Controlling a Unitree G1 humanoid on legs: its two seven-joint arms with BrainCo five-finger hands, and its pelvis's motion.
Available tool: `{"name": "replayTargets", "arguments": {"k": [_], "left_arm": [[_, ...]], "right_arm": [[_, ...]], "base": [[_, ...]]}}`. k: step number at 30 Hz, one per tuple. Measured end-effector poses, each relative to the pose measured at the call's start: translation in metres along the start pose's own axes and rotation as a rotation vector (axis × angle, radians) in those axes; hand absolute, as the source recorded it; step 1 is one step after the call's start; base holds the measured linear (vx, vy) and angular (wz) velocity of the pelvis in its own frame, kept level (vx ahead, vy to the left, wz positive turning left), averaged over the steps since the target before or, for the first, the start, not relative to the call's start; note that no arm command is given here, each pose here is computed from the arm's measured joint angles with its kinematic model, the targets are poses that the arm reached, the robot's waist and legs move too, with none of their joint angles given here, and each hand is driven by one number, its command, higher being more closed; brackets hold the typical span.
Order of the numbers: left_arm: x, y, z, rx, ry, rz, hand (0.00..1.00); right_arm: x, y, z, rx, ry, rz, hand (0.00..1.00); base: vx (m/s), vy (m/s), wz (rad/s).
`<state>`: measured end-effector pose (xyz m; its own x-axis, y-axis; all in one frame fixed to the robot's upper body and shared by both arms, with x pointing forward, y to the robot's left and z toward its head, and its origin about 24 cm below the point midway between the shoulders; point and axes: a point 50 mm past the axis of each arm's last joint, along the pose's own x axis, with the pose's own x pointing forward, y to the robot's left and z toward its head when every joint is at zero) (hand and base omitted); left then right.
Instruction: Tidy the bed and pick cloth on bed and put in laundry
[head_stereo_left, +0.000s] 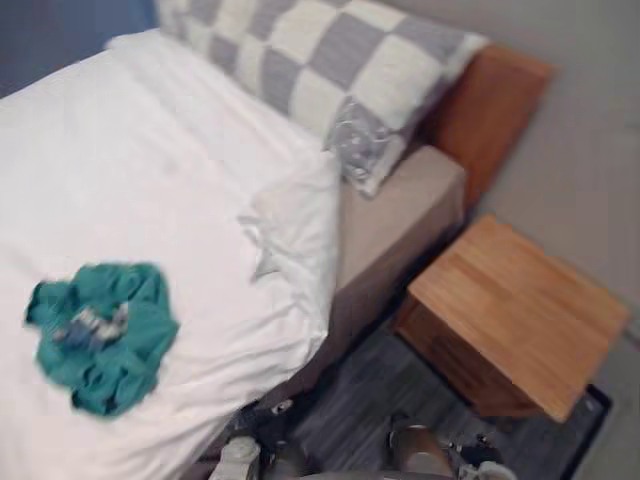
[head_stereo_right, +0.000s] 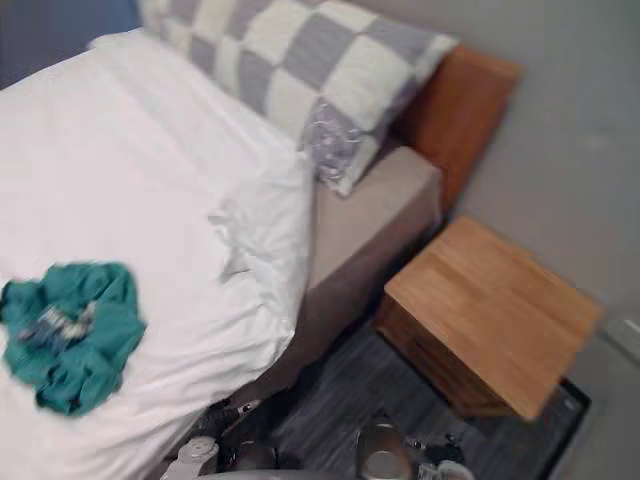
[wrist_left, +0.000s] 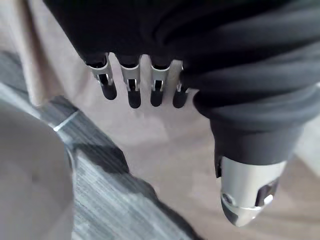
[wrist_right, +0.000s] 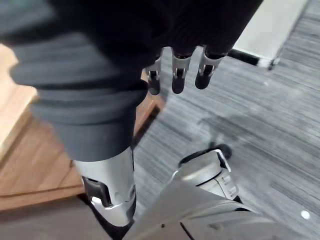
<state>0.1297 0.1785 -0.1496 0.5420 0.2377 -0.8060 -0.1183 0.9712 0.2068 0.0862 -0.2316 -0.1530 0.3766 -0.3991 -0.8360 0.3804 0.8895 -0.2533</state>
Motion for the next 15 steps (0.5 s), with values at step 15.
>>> {"name": "replayTargets", "arguments": {"k": [15], "left_arm": [[0.001, 0.017, -0.004, -0.104, 0.025, 0.06, 0.0]], "right_arm": [[0.001, 0.008, 0.007, 0.206, 0.013, -0.004, 0.0]], "base": [[-0.07, -0.091, 1.01]]}}
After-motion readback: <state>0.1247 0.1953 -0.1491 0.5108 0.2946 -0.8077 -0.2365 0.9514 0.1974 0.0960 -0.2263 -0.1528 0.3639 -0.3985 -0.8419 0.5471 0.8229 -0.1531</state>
